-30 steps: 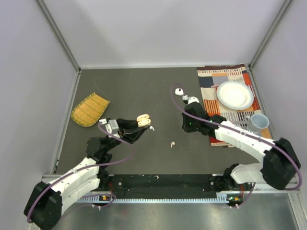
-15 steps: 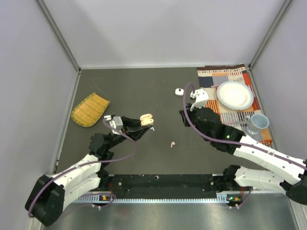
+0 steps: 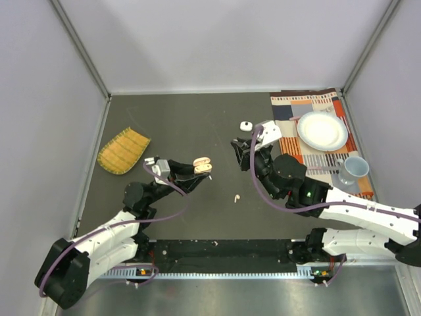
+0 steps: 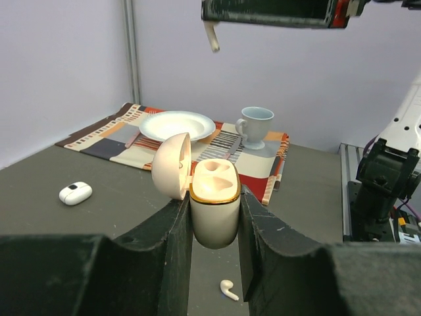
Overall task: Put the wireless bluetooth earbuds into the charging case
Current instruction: Insert the right earbud into the right side groove of the charging case.
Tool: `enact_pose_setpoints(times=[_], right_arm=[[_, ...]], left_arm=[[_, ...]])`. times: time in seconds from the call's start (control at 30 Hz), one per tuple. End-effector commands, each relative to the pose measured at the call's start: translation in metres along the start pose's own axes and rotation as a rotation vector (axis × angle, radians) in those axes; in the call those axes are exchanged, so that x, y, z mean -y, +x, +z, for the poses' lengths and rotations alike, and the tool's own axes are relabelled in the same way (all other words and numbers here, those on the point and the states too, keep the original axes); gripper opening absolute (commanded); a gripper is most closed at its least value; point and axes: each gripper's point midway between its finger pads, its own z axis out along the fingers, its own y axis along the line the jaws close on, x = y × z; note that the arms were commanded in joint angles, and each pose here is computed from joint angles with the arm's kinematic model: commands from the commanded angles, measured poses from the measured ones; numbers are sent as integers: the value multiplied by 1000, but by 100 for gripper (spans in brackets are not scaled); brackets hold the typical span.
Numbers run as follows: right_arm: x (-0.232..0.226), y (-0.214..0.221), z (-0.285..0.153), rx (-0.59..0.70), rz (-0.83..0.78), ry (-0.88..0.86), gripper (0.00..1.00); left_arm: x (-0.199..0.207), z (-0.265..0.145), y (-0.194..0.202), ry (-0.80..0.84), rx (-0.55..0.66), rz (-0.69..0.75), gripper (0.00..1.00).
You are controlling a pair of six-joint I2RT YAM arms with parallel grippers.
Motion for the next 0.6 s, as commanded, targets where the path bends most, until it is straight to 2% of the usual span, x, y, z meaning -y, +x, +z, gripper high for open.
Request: enact_pose_setpoints(times=[0.0, 0.27, 0.57], right_arm=[[-28, -48, 2, 111, 55, -83, 0], [-68, -43, 0, 115, 97, -240, 0], [-98, -23, 0, 57, 30, -362, 0]], left_arm=[[8, 7, -25, 48, 63, 67, 0], [7, 6, -27, 40, 64, 82, 0], [7, 6, -27, 35, 65, 81, 0]])
